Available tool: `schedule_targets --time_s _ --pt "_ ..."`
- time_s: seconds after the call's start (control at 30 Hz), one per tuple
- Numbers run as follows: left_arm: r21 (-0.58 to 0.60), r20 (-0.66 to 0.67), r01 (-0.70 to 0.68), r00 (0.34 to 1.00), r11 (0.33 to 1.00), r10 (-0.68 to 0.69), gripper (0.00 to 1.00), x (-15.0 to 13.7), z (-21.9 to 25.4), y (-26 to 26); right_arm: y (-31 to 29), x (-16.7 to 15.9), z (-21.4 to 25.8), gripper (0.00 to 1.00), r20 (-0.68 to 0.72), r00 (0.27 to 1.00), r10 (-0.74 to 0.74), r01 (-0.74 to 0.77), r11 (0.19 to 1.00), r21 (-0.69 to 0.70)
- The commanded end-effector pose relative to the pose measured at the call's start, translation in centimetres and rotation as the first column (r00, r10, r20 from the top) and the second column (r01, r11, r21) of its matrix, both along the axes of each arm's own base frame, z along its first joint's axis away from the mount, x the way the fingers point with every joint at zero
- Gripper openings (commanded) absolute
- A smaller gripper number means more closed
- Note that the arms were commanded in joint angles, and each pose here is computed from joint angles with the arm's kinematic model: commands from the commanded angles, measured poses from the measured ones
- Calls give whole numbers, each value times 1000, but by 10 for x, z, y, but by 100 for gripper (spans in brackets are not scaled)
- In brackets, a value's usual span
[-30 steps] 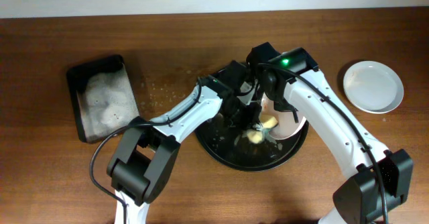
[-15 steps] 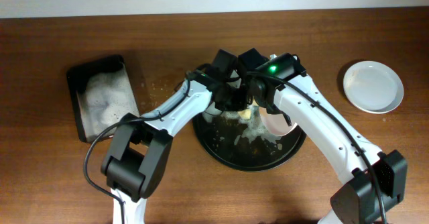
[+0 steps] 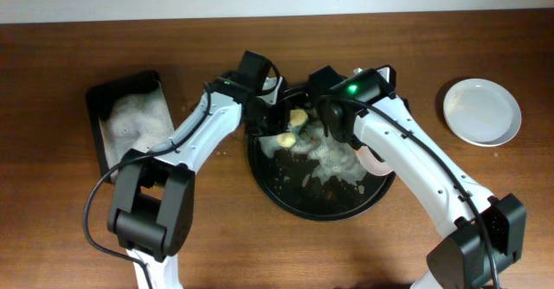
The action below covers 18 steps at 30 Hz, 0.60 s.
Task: Clean dirty plates on tray and stack at the side
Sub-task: 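Scrub the tilted plate's face with the sponge in the left gripper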
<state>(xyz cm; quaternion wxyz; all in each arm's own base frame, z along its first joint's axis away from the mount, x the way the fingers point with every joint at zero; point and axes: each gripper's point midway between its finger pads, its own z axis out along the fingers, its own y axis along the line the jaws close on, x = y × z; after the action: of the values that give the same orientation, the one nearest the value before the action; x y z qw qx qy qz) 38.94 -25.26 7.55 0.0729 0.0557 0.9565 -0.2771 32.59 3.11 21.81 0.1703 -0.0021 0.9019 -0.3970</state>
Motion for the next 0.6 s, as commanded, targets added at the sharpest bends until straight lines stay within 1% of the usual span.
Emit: schedule_targets --time_s 0.0,0.1,0.17,0.33,0.57 --pt "30 56 -4 998 1000 3 0 8 9 13 -10 4 25 4 61 998 20 -14 995 -103" --pt "66 68 -20 998 998 16 1 11 6 18 -5 5 33 4 79 995 60 -47 987 -152" --pt "68 68 -21 998 997 16 1 11 6 19 8 6 38 4 94 989 112 -94 979 -182" --pt "73 56 -20 998 997 16 0 8 5 20 24 2 42 4 88 981 173 -152 966 -208" --pt "73 56 -20 998 997 16 1 8 5 20 23 2 43 4 84 981 176 -154 963 -219"
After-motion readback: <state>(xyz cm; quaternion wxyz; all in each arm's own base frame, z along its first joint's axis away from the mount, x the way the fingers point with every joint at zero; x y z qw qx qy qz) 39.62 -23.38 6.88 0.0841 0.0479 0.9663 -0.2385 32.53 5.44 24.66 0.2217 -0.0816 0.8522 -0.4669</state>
